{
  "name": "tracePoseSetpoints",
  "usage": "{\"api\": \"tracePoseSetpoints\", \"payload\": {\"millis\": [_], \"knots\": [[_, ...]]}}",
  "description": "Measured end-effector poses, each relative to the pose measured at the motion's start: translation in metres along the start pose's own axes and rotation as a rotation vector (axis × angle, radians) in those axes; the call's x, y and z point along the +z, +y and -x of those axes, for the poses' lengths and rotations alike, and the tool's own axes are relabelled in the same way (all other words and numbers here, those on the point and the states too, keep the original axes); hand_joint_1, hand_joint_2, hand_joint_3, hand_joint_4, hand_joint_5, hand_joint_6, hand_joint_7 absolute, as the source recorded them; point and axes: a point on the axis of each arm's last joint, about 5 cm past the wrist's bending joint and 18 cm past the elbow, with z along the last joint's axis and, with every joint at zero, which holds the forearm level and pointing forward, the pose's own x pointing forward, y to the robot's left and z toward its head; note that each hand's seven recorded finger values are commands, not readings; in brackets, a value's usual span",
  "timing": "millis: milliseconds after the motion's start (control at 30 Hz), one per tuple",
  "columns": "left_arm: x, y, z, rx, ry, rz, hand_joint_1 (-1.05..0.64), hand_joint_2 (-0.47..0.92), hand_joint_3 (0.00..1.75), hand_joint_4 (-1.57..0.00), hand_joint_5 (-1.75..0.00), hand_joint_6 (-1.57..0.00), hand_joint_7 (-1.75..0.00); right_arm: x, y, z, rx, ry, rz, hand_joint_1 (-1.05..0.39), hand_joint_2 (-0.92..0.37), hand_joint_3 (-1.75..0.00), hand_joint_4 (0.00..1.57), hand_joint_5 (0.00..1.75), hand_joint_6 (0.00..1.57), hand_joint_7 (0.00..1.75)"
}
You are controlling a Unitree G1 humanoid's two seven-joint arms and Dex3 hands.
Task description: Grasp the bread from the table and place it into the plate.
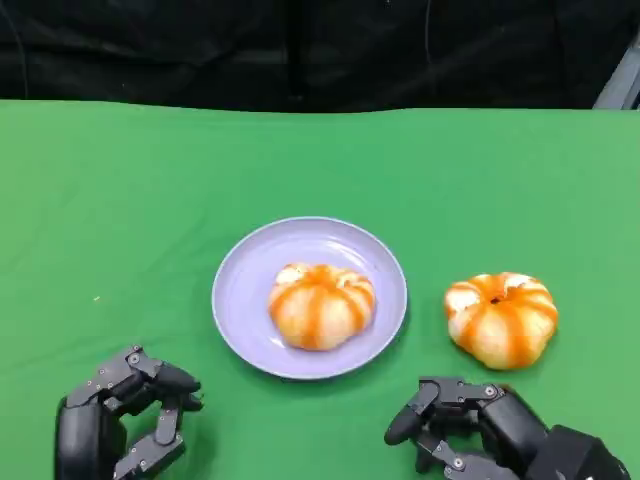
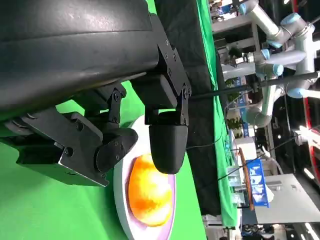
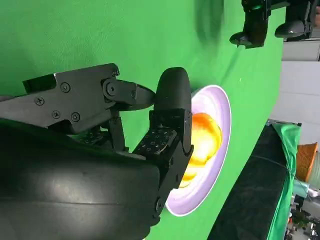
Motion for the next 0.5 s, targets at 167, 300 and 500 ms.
{"api": "tracePoseSetpoints", "payload": {"millis": [167, 300, 500], "knots": [[-0.0001, 0.0, 0.0001, 0.0, 0.001, 0.0, 0.12, 0.64, 0.96, -0.9, -1.51, -0.91, -1.22, 0.0, 0.0, 0.0, 0.0, 0.0, 0.0, -0.12, -0.92, -0.47, 0.67, 1.5, 0.8, 0.96], [-0.0001, -0.0001, 0.0001, -0.001, 0.001, 0.0, 0.12, 0.64, 0.96, -0.9, -1.51, -0.91, -1.22, 0.0, 0.0, 0.0, 0.0, 0.0, 0.0, -0.12, -0.92, -0.47, 0.67, 1.5, 0.8, 0.96], [-0.0001, -0.0001, 0.0001, -0.001, 0.001, 0.0, 0.12, 0.64, 0.96, -0.9, -1.51, -0.91, -1.22, 0.0, 0.0, 0.0, 0.0, 0.0, 0.0, -0.12, -0.92, -0.47, 0.67, 1.5, 0.8, 0.96]]}}
